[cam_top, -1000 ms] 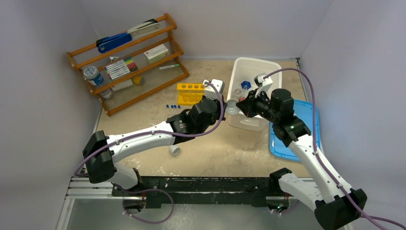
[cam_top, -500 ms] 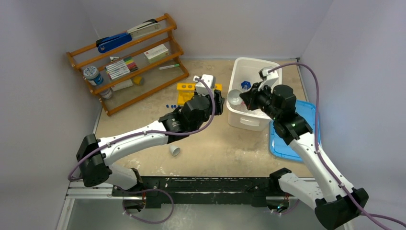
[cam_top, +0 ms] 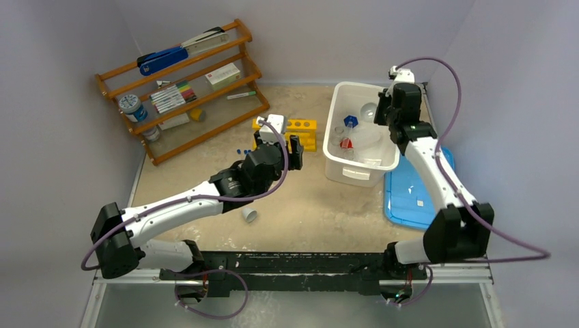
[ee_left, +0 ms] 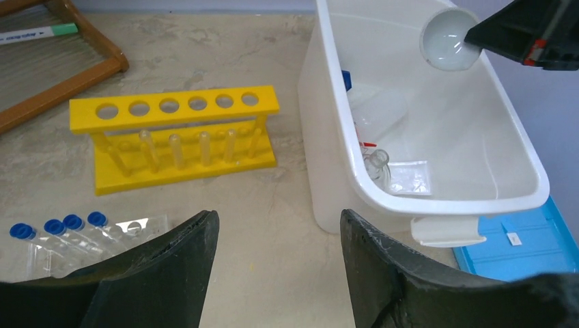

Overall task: Organize the chemistry lab equipment
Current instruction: Pick up the chemistry item at the center of the board, then place the chemistry item in the storage box.

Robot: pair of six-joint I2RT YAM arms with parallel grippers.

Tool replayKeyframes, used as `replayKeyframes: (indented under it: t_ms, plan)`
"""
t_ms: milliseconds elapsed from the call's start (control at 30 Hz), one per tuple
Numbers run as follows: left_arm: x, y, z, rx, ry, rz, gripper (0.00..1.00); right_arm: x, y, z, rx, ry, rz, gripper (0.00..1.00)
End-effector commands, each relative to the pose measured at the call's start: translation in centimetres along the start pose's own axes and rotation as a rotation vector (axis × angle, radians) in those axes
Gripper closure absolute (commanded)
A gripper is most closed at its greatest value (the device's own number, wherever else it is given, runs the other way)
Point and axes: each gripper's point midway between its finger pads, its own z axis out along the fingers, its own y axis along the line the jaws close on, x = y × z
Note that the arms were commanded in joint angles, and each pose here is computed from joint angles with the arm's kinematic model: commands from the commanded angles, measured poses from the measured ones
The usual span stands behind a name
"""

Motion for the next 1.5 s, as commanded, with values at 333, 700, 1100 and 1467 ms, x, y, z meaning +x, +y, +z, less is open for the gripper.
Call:
replayKeyframes:
  t_ms: [333, 700, 1100, 1467]
  plan:
    - [-0.8, 1.7, -1.5, -0.015, -0.033, -0.040, 0.34, 2.7, -3.1, 7.8, 0.147, 0.158, -0.058, 1.00]
    - [1.2, 3.4, -1.7, -0.058, 0.007, -0.028, 0.31, 5.0, -5.4, 11.0, 0.268, 0.235, -0.134, 1.00]
    - [4.1, 4.8, -1.5, -0.079, 0.075, -0.023, 0.29, 6.8, -6.1, 12.2, 0.317, 0.298, -0.188, 0.99]
    - [6.6, 6.8, -2.3, -0.114, 0.123, -0.021, 0.27, 8.0, -5.7, 12.8, 0.309, 0.319, -0.200, 0.92]
